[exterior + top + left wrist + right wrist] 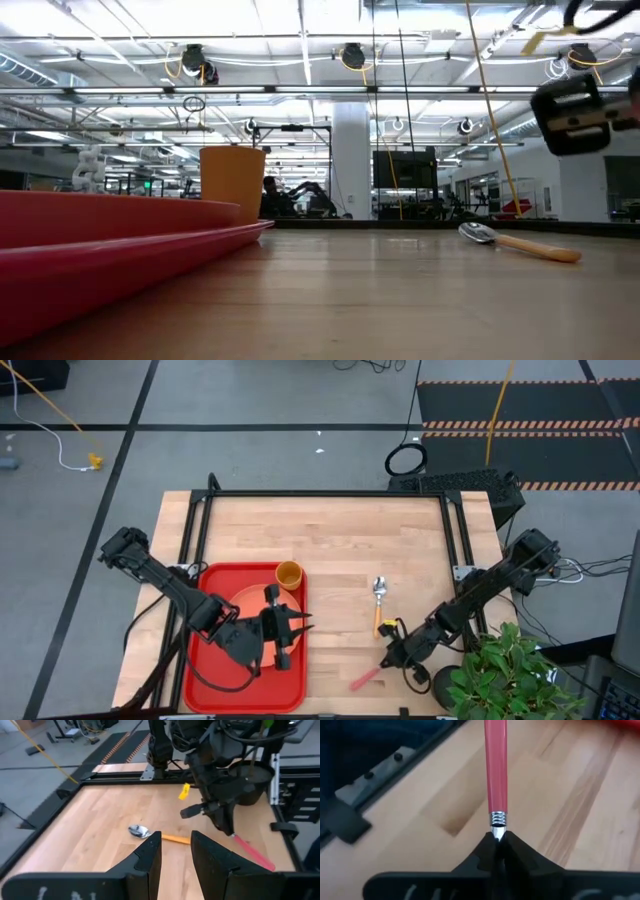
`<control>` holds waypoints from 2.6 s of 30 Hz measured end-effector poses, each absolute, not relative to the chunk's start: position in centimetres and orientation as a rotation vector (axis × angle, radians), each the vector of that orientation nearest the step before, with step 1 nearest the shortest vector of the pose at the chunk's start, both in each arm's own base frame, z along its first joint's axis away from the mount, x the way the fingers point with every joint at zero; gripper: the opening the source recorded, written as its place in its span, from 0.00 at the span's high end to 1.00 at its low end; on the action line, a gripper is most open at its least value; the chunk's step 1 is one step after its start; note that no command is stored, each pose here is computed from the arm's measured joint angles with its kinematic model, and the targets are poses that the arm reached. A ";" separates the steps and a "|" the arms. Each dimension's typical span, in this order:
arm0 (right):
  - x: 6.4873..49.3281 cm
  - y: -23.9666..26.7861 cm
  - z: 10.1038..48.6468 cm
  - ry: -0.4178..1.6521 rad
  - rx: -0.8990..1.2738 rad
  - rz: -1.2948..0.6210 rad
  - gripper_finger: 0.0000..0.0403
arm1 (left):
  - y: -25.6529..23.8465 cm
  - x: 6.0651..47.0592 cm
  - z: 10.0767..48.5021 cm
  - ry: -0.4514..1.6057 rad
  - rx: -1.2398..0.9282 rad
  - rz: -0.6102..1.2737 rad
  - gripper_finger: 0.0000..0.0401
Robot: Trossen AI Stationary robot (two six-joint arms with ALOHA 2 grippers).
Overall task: Pick and place plate/cup/fork/spoon on tray
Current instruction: Put the pink fork on the red tray at the bottom of the orange plate
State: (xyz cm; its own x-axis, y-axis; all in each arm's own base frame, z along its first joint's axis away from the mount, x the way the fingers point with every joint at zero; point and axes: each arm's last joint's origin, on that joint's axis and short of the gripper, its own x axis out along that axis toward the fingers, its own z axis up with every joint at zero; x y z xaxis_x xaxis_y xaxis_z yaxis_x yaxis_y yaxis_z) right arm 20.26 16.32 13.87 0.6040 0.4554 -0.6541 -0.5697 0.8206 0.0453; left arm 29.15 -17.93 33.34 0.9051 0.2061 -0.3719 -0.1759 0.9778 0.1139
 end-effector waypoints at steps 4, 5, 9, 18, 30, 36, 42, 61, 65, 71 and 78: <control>21.2 16.3 14.8 0.675 -0.158 0.552 0.98 | -18.0 30.3 32.6 0.406 0.052 0.152 0.73; 21.4 16.4 15.1 0.667 -0.155 0.538 0.98 | -18.2 30.6 32.1 0.416 0.071 0.134 0.73; 22.4 16.0 15.9 0.687 -0.056 0.437 0.98 | -18.8 32.3 31.0 0.397 0.100 0.069 0.72; 24.1 15.2 17.5 0.724 0.065 0.249 0.98 | -17.7 35.0 29.2 0.413 0.043 0.006 0.46; 25.8 14.3 19.3 0.643 0.070 0.120 0.98 | -16.6 37.7 24.9 0.533 0.005 -0.020 0.34; 26.7 13.7 20.1 0.607 0.039 0.089 0.98 | -16.1 38.1 24.2 0.553 -0.033 0.015 0.43; 27.2 13.3 20.6 0.574 0.016 0.088 0.98 | -16.1 37.9 23.9 0.581 -0.025 0.025 0.52; 27.8 12.6 20.9 0.532 -0.027 0.090 0.98 | -15.8 37.5 22.6 0.657 -0.004 0.134 0.78; 27.8 12.6 20.9 0.532 -0.029 0.094 0.98 | -15.9 37.5 22.6 0.661 0.011 0.121 0.87; 27.7 12.7 21.0 0.529 -0.035 0.099 0.98 | -15.9 37.5 22.6 0.663 0.014 0.119 0.87; 27.3 13.3 21.8 0.487 -0.052 0.149 0.83 | -16.4 37.3 22.5 0.690 -0.005 0.045 0.83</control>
